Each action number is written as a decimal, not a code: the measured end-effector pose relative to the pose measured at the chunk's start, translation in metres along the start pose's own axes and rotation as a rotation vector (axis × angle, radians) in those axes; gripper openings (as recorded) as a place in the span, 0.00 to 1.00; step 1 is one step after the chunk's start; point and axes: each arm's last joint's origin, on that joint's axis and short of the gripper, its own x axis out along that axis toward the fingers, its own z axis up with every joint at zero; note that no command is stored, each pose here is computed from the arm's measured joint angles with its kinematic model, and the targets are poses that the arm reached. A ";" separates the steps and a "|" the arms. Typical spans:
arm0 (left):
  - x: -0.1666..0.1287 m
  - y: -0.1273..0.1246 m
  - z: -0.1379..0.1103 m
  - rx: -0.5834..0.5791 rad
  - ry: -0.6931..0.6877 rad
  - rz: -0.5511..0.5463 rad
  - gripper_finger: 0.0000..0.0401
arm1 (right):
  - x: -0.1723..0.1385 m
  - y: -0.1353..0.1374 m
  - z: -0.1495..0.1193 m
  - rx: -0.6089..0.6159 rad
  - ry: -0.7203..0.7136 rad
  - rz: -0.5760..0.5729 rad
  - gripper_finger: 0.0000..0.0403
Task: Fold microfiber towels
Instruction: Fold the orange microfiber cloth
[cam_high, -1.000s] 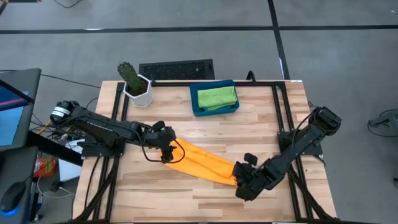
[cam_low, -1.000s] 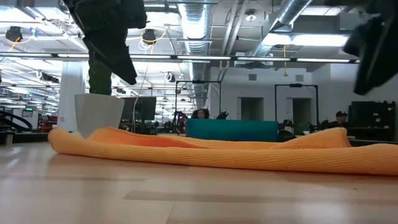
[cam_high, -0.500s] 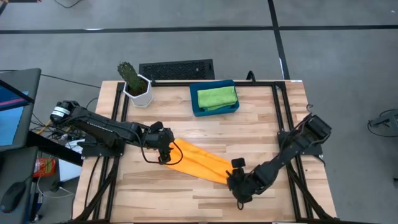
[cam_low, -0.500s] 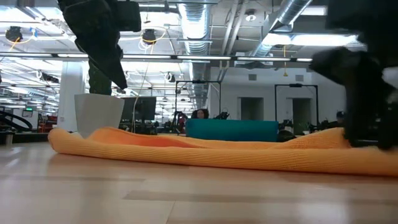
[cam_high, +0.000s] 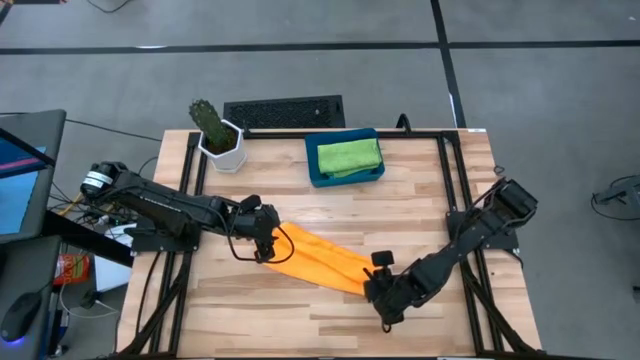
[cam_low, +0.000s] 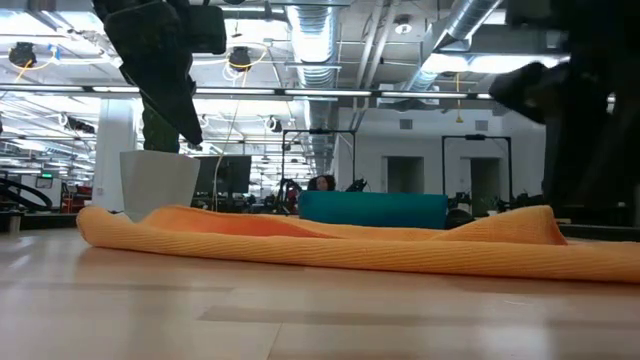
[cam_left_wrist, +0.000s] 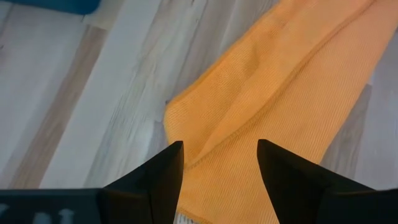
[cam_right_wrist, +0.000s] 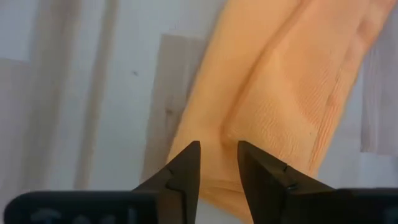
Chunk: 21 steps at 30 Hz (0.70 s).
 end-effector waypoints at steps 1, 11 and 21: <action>0.000 0.000 0.000 0.000 0.000 0.000 0.50 | -0.004 -0.001 0.001 -0.001 -0.011 0.007 0.32; 0.000 0.000 -0.001 0.039 0.004 0.002 0.49 | 0.014 -0.002 0.009 -0.146 -0.055 0.004 0.32; -0.001 0.005 -0.009 0.076 0.082 0.067 0.49 | 0.033 -0.016 0.005 -0.057 0.060 -0.047 0.29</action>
